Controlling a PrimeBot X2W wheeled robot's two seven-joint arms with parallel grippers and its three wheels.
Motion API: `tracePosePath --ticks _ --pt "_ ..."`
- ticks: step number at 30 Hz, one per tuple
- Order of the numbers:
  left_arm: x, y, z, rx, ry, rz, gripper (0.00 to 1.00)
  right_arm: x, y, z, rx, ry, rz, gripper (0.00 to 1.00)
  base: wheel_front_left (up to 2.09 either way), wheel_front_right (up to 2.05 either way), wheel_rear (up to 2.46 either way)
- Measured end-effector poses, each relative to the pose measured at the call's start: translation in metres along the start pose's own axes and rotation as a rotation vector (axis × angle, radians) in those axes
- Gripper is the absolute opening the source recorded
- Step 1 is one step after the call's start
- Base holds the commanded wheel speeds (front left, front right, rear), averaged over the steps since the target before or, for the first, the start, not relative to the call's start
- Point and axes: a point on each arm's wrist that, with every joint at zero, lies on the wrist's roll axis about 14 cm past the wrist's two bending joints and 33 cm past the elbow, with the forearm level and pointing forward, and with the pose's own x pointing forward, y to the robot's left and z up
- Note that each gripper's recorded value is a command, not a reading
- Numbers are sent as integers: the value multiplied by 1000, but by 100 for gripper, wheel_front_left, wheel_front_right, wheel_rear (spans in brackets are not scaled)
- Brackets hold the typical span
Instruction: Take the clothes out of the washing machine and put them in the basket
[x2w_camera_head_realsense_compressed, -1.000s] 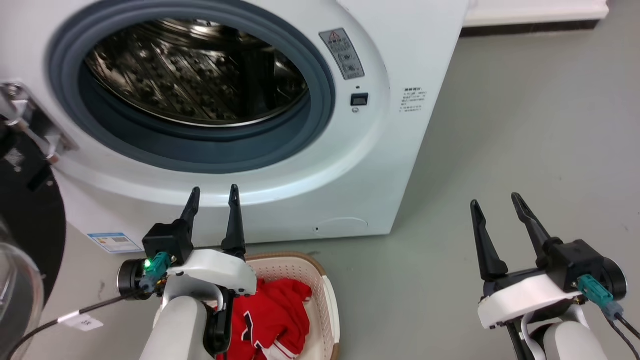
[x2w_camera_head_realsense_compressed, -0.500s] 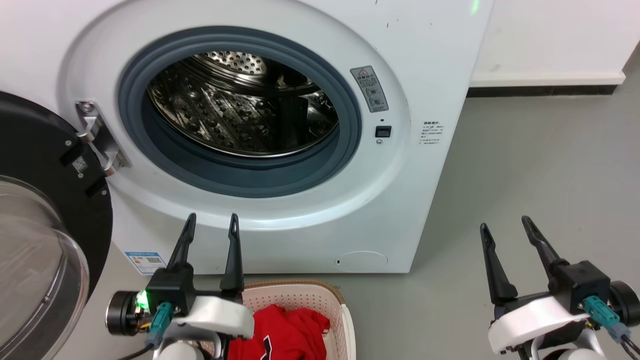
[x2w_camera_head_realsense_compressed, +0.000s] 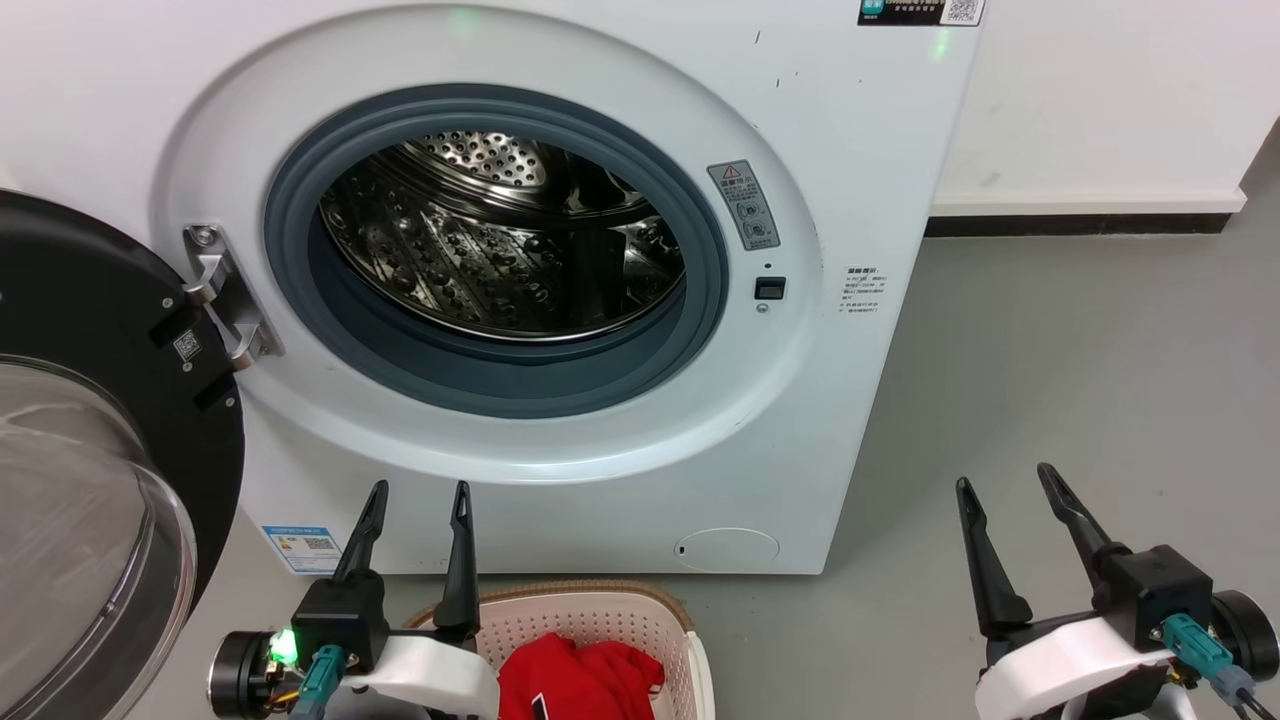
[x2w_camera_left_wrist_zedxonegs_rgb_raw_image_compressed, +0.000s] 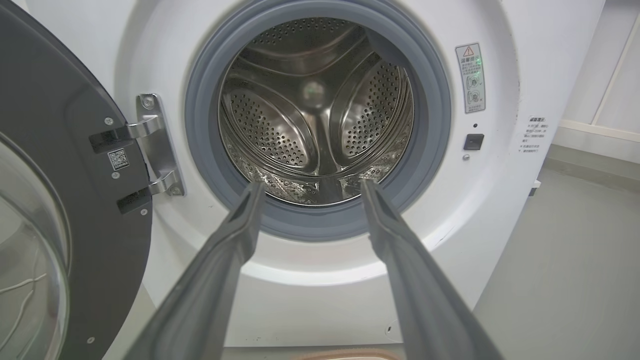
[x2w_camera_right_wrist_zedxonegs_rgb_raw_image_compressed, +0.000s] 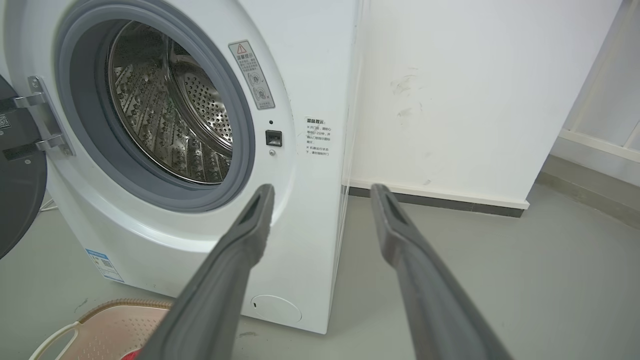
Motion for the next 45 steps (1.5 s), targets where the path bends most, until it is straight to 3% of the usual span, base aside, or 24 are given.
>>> tracePosePath --ticks 17,18,21,33,45 --pt "-1 1 -2 1 6 3 100 -5 1 -3 19 7 0 100 0 0 0" --pt "-1 1 -2 0 7 2 0 -5 1 -4 19 12 0 0 0 0 0" --pt "-5 3 -14 -17 53 12 0 -8 3 -13 36 39 1 0 0 0 0" --pt "-7 21 -30 -329 142 98 0 -6 -7 -22 377 52 -44 0 0 0 0" --pt "-5 28 -35 -532 169 140 0 -3 -13 -27 581 54 -75 0 0 0 0"
